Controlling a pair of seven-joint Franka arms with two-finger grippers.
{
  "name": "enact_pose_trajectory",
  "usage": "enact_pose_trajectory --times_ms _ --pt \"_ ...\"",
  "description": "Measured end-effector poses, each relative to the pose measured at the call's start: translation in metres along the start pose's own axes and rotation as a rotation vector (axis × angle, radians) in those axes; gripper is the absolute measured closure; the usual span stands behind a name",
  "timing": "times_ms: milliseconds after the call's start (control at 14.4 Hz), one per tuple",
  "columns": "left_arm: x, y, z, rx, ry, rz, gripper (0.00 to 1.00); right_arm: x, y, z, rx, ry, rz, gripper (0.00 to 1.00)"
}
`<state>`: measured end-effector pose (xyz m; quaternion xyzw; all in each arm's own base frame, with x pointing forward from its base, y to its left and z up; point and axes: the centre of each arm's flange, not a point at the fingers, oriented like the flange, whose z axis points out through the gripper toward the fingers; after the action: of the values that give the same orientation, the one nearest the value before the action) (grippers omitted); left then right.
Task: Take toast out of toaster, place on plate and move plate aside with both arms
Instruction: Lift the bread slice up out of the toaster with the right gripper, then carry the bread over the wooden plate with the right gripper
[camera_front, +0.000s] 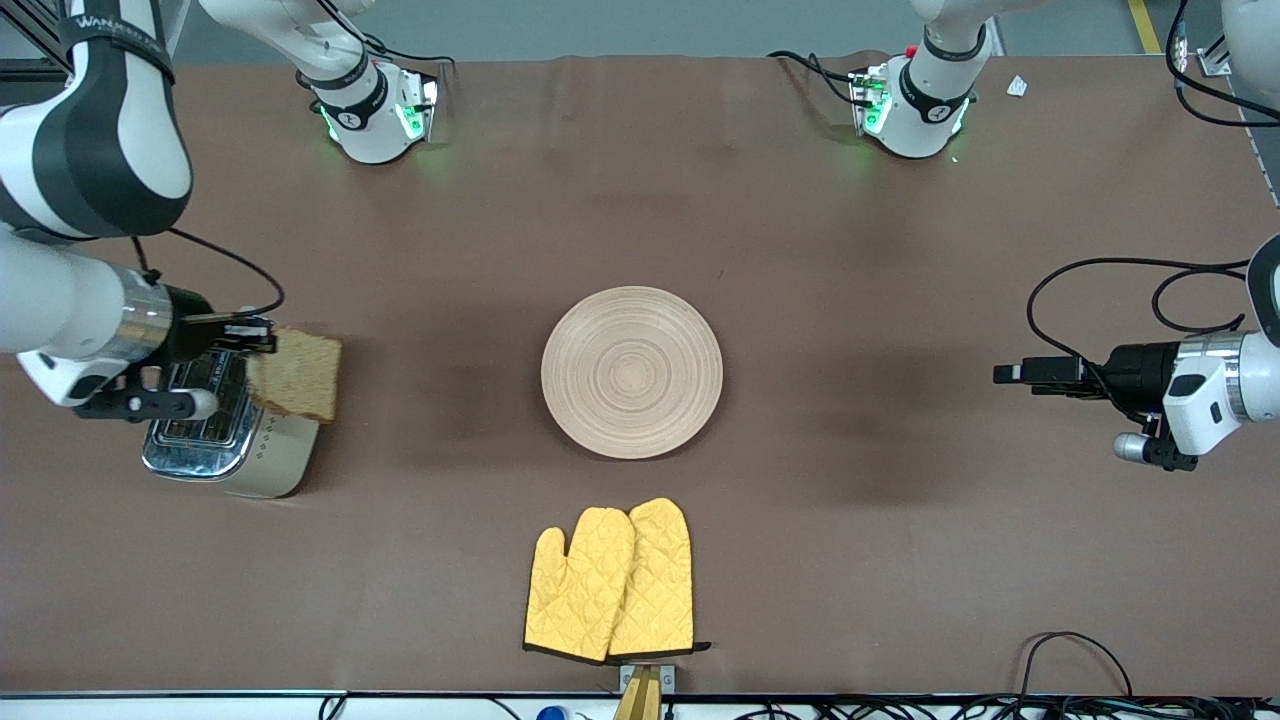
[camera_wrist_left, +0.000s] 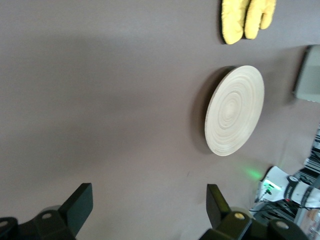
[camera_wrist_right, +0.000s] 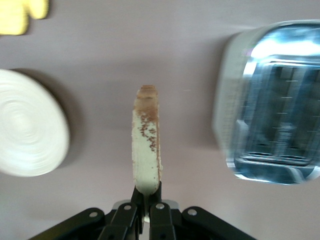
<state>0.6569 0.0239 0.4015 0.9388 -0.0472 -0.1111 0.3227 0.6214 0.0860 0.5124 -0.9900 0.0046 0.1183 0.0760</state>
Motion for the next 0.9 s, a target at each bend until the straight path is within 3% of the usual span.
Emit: enact_pose_trajectory --times_ms 347,486,764,903 --pt "0.019 -0.011 0.028 -0.140 0.038 0.167 0.00 0.009 -0.042 0.016 0.106 0.026 0.025 0.93" --pt "0.027 -0.019 0.041 -0.171 0.062 0.231 0.00 0.012 -0.072 0.043 0.167 -0.003 0.064 0.93" --pt "0.039 -0.035 0.069 -0.247 0.095 0.325 0.00 0.011 -0.101 0.138 0.392 -0.112 0.194 0.93" --pt "0.040 -0.043 0.083 -0.282 0.105 0.338 0.00 0.005 -0.111 0.163 0.459 -0.135 0.237 0.93"
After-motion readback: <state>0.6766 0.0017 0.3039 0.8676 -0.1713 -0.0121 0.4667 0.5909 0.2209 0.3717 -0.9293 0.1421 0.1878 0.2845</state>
